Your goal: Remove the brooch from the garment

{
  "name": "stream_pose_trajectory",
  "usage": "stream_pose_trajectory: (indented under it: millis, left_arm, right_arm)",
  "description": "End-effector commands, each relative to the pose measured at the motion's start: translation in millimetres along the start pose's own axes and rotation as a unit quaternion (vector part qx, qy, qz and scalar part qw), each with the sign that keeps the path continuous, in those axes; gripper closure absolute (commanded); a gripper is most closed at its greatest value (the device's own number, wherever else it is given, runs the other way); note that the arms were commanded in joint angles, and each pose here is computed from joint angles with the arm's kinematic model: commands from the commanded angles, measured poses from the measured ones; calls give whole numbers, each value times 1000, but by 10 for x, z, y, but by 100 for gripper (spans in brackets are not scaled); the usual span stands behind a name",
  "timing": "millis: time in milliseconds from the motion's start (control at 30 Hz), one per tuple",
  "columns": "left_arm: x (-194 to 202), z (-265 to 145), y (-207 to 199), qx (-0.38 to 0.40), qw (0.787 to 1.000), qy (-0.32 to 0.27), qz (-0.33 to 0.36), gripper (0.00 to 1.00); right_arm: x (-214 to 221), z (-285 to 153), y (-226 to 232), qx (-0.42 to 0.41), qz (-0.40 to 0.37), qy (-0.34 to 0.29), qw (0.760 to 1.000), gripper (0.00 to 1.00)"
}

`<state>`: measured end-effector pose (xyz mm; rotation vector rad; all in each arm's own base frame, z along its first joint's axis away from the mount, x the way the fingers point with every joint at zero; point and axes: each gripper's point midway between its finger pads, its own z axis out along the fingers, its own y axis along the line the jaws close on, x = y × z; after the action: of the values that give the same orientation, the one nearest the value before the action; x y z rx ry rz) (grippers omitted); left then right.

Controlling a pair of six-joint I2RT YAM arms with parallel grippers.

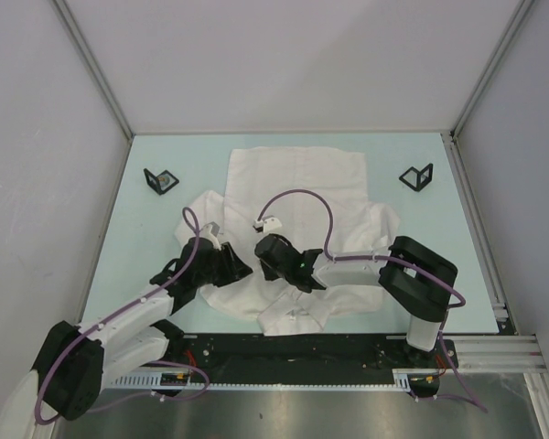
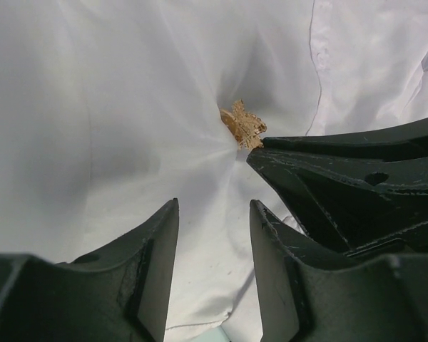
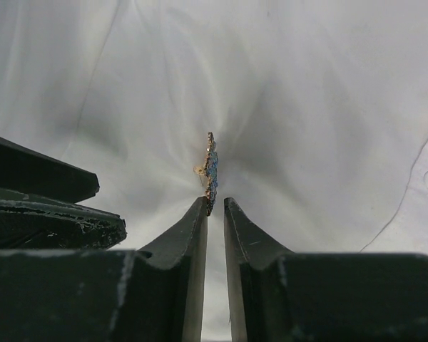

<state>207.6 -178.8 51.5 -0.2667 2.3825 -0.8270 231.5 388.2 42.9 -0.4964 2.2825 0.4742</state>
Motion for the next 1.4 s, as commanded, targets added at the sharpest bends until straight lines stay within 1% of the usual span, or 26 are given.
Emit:
stream_pose_trajectory:
  millis: [0, 167, 233, 367, 400, 500, 567, 833, 1000, 1233, 1333, 1367]
  left_arm:
    - [-165, -6, -146, 20, 999, -21, 18, 52]
    - [-187, -7, -158, 14, 999, -15, 28, 51]
    - [-184, 2, -146, 10, 999, -10, 36, 51]
    - [-199, 14, -172, 9, 999, -3, 45, 51]
    - [-204, 15, -172, 8, 999, -2, 47, 51]
    - [-215, 49, -188, 9, 999, 3, 50, 51]
    - [-196, 79, -208, 11, 998, 15, 55, 52]
    - [-258, 175, -145, -14, 996, 23, 88, 43]
    - [-311, 246, -88, -32, 995, 15, 92, 43]
    - [-296, 310, -57, -20, 996, -2, 86, 42]
    - [-289, 340, -111, -4, 996, -1, 89, 39]
    - [-282, 349, -105, -4, 996, 1, 89, 36]
  right_arm:
    - [-231, -79, 38, -18, 7, -34, 999, 81]
    - [-248, -73, 52, -27, 1, -36, 999, 83]
    - [-261, -72, 63, -31, -4, -38, 999, 86]
    - [-263, -70, 74, -36, -4, -38, 999, 92]
    - [-255, -71, 81, -37, -5, -38, 999, 96]
    - [-261, -71, 73, -38, -4, -38, 999, 100]
    - [-249, -73, 67, -38, -4, -36, 999, 100]
    - [-239, -81, 81, -52, -6, -30, 998, 100]
    - [-222, -50, 75, -67, 2, -25, 997, 100]
    - [-175, -21, 78, -89, 13, -13, 996, 100]
    - [-158, -11, 70, -98, 21, -10, 995, 100]
    - [-161, -10, 72, -101, 23, -9, 995, 100]
